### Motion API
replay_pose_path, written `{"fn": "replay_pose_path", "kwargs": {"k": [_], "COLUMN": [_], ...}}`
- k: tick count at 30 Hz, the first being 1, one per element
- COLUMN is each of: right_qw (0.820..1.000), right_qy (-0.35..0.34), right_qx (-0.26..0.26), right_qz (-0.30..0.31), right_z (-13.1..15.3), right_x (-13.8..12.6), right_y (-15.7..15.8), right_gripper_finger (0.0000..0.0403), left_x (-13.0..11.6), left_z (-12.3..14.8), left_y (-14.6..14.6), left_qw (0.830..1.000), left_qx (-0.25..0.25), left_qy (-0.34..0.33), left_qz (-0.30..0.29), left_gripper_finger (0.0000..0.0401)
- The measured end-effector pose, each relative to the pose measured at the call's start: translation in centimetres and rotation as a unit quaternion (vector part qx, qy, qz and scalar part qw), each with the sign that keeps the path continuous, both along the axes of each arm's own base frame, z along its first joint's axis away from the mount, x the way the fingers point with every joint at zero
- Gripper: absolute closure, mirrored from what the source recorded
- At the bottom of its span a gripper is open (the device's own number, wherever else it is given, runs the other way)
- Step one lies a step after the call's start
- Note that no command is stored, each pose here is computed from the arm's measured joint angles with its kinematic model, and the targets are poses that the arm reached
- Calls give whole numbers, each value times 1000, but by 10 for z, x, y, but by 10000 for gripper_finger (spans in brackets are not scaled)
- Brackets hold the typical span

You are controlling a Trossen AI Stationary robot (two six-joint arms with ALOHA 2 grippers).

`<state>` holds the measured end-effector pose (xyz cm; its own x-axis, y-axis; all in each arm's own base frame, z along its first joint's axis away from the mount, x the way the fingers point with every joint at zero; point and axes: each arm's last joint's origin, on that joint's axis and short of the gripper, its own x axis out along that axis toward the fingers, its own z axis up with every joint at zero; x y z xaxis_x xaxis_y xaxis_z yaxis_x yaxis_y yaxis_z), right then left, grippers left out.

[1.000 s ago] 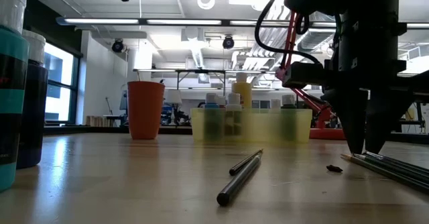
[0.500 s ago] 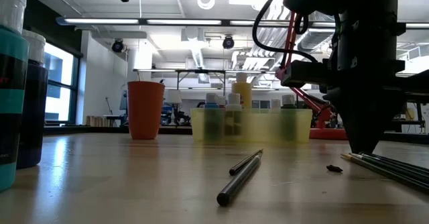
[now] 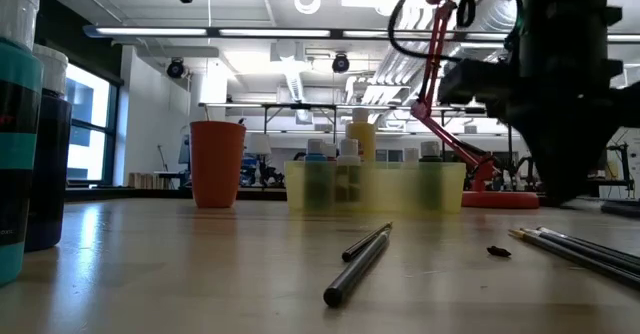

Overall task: Pick & Place Paint Supplies
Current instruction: Put the silver paintbrush into the orange cup

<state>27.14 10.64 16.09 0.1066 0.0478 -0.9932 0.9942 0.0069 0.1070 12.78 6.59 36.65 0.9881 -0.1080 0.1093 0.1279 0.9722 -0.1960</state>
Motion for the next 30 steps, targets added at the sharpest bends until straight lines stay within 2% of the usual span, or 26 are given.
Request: {"fn": "replay_pose_path", "kwargs": {"k": [3,10,14,17,21,24,30], "right_qw": [1000,993,982,967,934,902,821], "right_qy": [-15,-110,-177,-236,-322,-381,-483], "right_qx": [-2,-18,-43,-69,-114,-163,-266], "right_qz": [12,42,53,67,104,125,149], "right_z": [13,52,75,92,114,129,155], "right_x": [-5,-14,-21,-24,-24,-21,-5], "right_y": [-2,-8,-13,-17,-19,-21,-27], "right_gripper_finger": [399,399,399,399,399,399,399], "left_x": [0,0,0,0,0,0,0], "left_z": [0,0,0,0,0,0,0], "left_y": [0,0,0,0,0,0,0], "left_qw": [1000,1000,1000,1000,1000,1000,1000], "left_qx": [0,0,0,0,0,-2,-10], "left_qy": [0,0,0,0,0,1,1], "left_qz": [0,0,0,-1,-1,-1,-2], "left_gripper_finger": [398,398,398,398,398,398,398]}}
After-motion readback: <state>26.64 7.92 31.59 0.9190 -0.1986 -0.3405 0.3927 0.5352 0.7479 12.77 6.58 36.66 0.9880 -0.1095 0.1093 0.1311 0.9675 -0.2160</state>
